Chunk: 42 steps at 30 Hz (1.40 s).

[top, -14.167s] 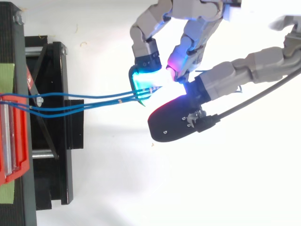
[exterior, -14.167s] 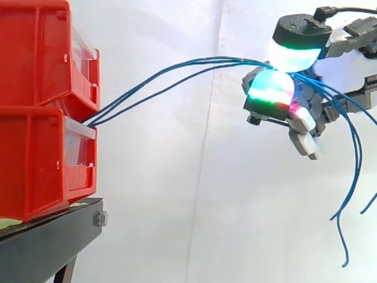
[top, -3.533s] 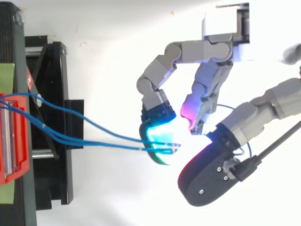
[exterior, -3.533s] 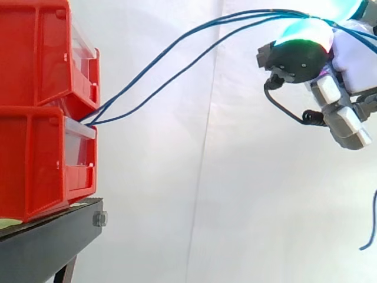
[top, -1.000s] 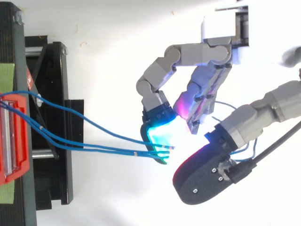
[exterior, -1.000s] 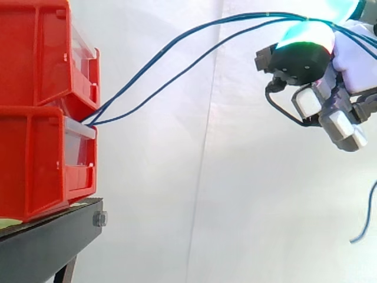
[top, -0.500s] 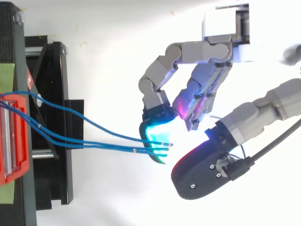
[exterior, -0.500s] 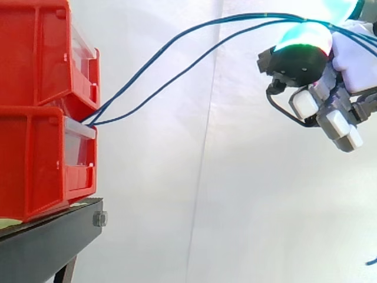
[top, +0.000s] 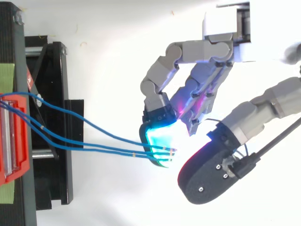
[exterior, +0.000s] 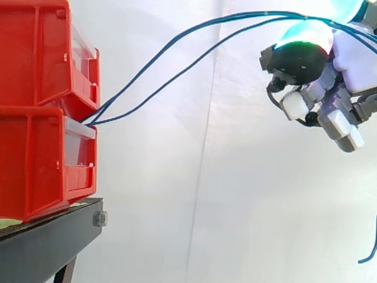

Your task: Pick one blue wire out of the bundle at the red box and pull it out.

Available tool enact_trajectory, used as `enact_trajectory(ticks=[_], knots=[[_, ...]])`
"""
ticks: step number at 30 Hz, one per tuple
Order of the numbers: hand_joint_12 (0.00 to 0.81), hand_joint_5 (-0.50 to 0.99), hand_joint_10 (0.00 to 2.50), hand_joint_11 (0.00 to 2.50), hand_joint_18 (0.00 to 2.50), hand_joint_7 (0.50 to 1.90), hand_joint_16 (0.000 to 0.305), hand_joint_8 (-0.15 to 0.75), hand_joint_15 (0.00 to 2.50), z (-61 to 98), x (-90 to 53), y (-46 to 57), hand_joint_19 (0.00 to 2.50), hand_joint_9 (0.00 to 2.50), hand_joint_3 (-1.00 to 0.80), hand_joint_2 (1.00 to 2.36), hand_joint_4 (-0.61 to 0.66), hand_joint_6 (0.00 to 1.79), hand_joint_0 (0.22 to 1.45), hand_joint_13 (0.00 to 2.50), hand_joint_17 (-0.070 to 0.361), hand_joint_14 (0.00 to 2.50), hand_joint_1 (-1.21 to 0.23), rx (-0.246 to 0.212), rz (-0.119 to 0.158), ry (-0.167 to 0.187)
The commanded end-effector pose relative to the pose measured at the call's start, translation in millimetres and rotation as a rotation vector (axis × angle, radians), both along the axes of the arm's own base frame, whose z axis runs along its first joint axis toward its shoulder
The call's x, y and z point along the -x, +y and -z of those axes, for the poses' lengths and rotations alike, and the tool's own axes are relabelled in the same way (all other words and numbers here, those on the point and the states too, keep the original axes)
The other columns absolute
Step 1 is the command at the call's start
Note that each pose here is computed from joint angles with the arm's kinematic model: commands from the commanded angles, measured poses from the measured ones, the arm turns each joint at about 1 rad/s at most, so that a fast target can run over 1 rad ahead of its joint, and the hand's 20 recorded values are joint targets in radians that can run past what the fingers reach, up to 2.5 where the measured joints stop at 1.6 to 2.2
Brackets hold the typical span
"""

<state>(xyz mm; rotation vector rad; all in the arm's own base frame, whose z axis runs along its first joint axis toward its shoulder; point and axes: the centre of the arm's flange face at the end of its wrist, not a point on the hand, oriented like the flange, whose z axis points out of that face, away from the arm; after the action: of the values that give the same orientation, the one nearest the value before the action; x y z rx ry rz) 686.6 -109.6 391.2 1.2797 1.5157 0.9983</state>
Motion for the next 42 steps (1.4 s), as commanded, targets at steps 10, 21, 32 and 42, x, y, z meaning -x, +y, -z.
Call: enact_trajectory(ticks=[10,21,32,42], knots=[[0.367,-0.25,0.0,0.13,0.89,0.9,0.046,0.136,0.24,-0.2,1.6,-0.1,0.35,0.75,-0.5,1.0,-0.12,0.96,0.7,0.85,0.103,0.01,-0.94,-0.001,-0.005,0.01],[0.417,-0.16,0.0,0.2,0.85,1.07,0.055,0.224,0.29,-0.3,1.3,1.1,0.47,1.02,-0.5,1.0,-0.01,0.89,0.52,0.88,0.124,0.01,-0.59,-0.002,-0.008,0.009],[0.431,-0.24,0.01,0.42,0.87,0.92,0.053,0.295,0.29,0.9,1.1,1.1,0.41,0.82,-0.27,1.02,0.09,0.97,0.73,0.86,0.12,0.01,-0.85,-0.002,-0.008,0.012],[0.445,-0.22,0.01,0.43,0.88,0.89,0.057,0.323,0.31,0.9,1.1,1.1,0.45,0.88,-0.5,1.0,0.12,0.94,0.55,0.87,0.127,0.01,-0.69,-0.002,-0.008,0.012]])
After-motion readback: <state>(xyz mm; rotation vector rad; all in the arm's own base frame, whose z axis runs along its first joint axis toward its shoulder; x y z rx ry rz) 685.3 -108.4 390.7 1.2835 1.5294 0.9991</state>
